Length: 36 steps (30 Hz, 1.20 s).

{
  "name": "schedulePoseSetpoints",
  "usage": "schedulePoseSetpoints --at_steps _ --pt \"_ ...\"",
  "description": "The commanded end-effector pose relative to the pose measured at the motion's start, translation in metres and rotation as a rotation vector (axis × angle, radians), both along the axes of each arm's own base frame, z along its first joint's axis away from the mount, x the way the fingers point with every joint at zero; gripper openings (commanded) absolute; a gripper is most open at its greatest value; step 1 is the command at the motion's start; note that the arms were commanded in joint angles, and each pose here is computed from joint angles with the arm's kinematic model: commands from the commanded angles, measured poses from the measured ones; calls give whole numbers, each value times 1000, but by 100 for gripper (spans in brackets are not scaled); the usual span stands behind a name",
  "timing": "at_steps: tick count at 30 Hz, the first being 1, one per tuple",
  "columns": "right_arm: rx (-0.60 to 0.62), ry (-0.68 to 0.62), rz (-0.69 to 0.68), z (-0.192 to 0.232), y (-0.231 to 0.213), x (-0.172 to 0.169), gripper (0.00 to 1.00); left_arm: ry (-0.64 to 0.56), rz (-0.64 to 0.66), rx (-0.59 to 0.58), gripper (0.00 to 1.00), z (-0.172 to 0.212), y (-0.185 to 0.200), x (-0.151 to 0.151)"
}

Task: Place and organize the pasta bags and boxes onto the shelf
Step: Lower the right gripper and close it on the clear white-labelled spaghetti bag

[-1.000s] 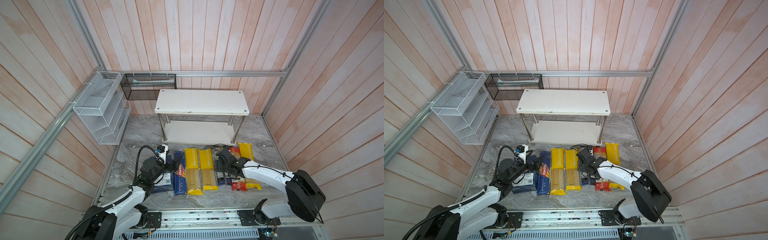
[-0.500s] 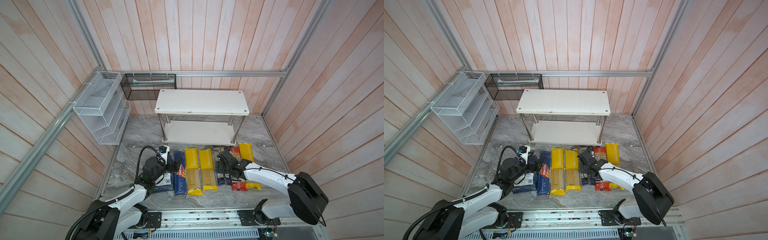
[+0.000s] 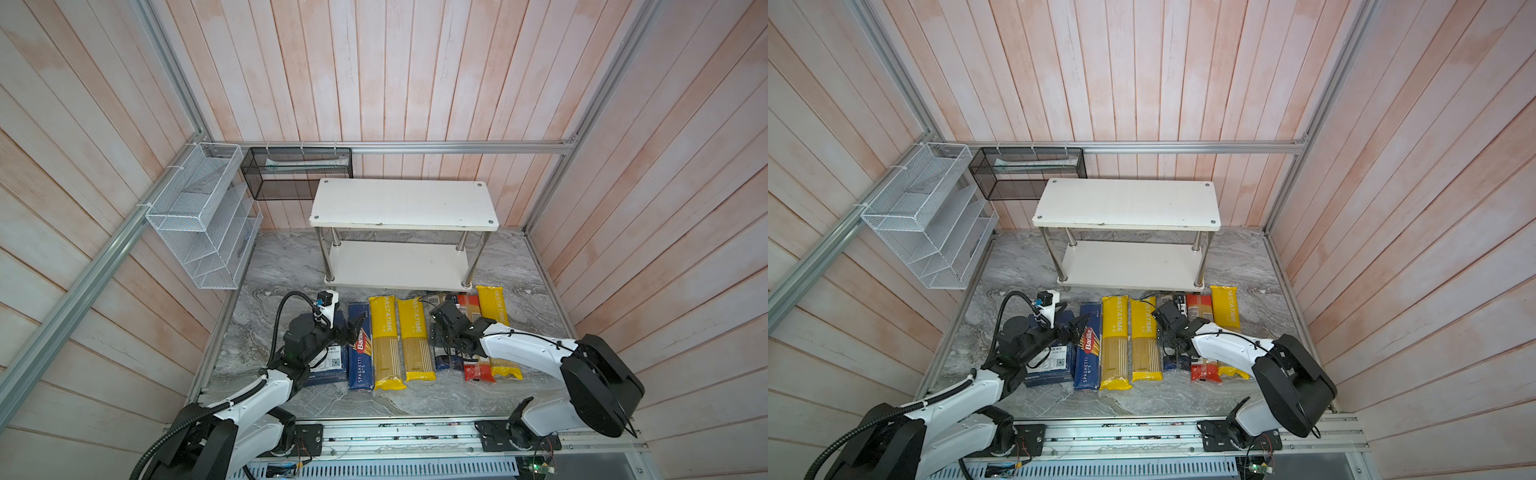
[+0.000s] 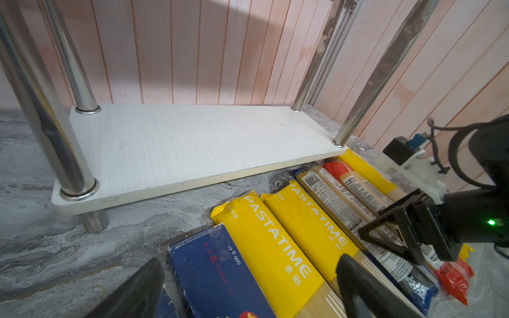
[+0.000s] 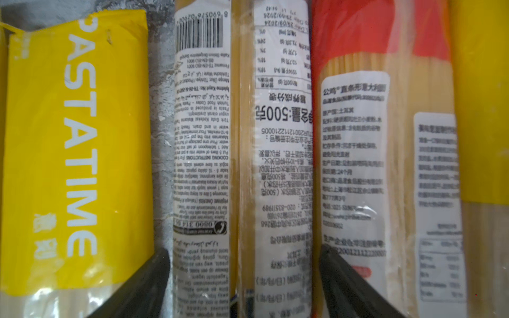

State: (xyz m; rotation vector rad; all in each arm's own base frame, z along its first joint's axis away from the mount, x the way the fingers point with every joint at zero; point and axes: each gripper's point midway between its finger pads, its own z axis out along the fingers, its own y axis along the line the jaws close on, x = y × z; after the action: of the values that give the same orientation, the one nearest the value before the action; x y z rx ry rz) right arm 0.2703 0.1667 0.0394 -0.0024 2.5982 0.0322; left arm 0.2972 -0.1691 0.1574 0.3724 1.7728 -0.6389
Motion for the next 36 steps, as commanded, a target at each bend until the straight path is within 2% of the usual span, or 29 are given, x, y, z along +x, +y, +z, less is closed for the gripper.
schedulePoseSetpoints --at_steps 1,7,14,29,36 --pt "0 -29 -7 3 4 8 83 -24 -12 -8 100 8 -3 0" --pt "-19 -21 -20 -4 2 8 78 -13 -17 -5 100 7 -5 1" --pt "-33 -18 -24 -5 1 5 77 -16 -11 -4 100 7 -3 1" --pt "-50 19 -11 -16 3 0 80 -49 3 -18 100 17 1 -3" --pt "-128 34 -7 -20 1 5 81 -45 13 -7 100 14 2 -2"
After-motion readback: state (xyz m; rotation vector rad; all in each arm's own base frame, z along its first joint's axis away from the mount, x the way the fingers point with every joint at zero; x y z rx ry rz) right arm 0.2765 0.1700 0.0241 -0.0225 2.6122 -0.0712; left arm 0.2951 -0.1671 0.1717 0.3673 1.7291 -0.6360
